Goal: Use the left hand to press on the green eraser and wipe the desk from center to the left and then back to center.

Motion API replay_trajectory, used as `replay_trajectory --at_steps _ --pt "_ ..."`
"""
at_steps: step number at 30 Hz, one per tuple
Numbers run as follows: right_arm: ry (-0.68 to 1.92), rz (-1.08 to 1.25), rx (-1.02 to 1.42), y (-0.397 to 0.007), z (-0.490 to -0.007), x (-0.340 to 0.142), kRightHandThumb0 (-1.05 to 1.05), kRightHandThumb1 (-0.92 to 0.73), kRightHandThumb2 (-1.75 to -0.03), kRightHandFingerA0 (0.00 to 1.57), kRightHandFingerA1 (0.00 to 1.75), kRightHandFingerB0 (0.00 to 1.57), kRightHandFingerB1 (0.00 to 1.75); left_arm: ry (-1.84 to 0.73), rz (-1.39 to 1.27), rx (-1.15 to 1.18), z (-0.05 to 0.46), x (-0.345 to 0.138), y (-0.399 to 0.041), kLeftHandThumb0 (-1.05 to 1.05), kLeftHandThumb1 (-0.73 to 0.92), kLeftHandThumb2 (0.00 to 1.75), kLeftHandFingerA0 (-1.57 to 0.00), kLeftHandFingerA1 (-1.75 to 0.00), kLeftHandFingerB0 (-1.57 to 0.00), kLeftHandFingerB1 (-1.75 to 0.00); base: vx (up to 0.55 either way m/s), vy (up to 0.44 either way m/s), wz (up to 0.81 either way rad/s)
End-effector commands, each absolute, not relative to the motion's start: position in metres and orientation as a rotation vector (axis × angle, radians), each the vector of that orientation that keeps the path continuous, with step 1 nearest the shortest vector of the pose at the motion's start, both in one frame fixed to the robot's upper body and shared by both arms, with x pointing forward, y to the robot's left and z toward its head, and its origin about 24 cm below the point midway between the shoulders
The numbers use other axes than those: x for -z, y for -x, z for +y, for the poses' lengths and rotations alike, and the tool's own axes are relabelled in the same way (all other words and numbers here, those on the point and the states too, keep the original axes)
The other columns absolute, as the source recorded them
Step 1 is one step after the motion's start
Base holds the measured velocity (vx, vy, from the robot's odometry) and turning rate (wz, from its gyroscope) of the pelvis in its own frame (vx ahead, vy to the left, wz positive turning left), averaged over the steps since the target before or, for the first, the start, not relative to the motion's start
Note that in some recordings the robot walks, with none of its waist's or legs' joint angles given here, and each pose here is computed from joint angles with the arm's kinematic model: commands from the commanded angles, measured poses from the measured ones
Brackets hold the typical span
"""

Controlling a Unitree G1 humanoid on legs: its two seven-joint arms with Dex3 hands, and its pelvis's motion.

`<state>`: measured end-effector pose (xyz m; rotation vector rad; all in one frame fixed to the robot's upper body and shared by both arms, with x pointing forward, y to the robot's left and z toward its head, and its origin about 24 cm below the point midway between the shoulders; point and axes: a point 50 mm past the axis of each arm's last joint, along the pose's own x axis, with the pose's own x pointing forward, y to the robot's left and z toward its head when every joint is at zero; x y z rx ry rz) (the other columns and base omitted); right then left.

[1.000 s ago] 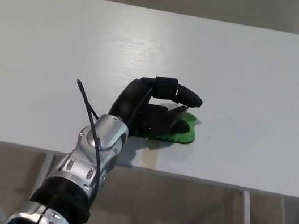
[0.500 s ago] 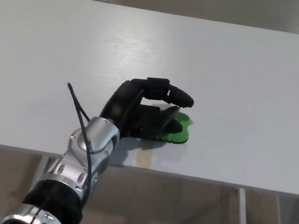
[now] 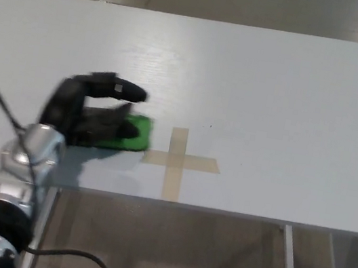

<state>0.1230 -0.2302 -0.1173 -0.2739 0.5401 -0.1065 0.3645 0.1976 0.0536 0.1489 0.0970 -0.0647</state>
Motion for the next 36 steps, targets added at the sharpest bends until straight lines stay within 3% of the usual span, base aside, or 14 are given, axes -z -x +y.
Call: replay_trajectory --at_steps 1,12,19,27,30,36 --pt "0.281 0.569 0.115 -0.12 -0.23 0.12 -0.4 -0.73 -0.62 0.69 0.54 0.65 0.42 -0.14 0.225 -0.053 0.243 -0.034 -0.349 -0.17 0.85 0.68 -1.1 -0.57 -0.97 -0.8 0.0 0.0 0.0" --pt "0.273 0.561 0.125 -0.122 -0.232 0.12 -0.4 -0.73 -0.62 0.7 0.55 0.66 0.43 -0.066 0.282 -0.248 0.31 -0.038 -0.331 -0.12 0.84 0.65 -1.07 -0.55 -0.94 -0.7 0.0 0.0 0.0" --pt "0.257 0.57 0.126 -0.121 -0.232 0.121 -0.4 -0.73 -0.62 0.71 0.55 0.66 0.43 -0.051 0.296 -0.33 0.33 -0.041 -0.323 -0.21 0.76 0.64 -1.21 -0.55 -1.04 -0.74 0.0 0.0 0.0" --pt "0.27 0.578 0.129 -0.116 -0.231 0.122 -0.39 -0.73 -0.62 0.7 0.55 0.66 0.43 -0.071 0.321 -0.315 0.324 -0.035 -0.323 -0.22 0.76 0.65 -1.2 -0.56 -1.04 -0.74 0.0 0.0 0.0" --pt "0.277 0.572 0.123 -0.117 -0.231 0.121 -0.38 -0.73 -0.62 0.7 0.55 0.66 0.42 -0.093 0.32 -0.281 0.315 -0.035 -0.328 -0.12 0.81 0.66 -1.12 -0.55 -0.95 -0.72 0.0 0.0 0.0" --pt "0.279 0.563 0.117 -0.12 -0.231 0.12 -0.39 -0.73 -0.62 0.7 0.55 0.66 0.43 -0.167 0.297 -0.173 0.289 -0.034 -0.339 -0.17 0.79 0.66 -1.14 -0.55 -0.99 -0.7 0.0 0.0 0.0"
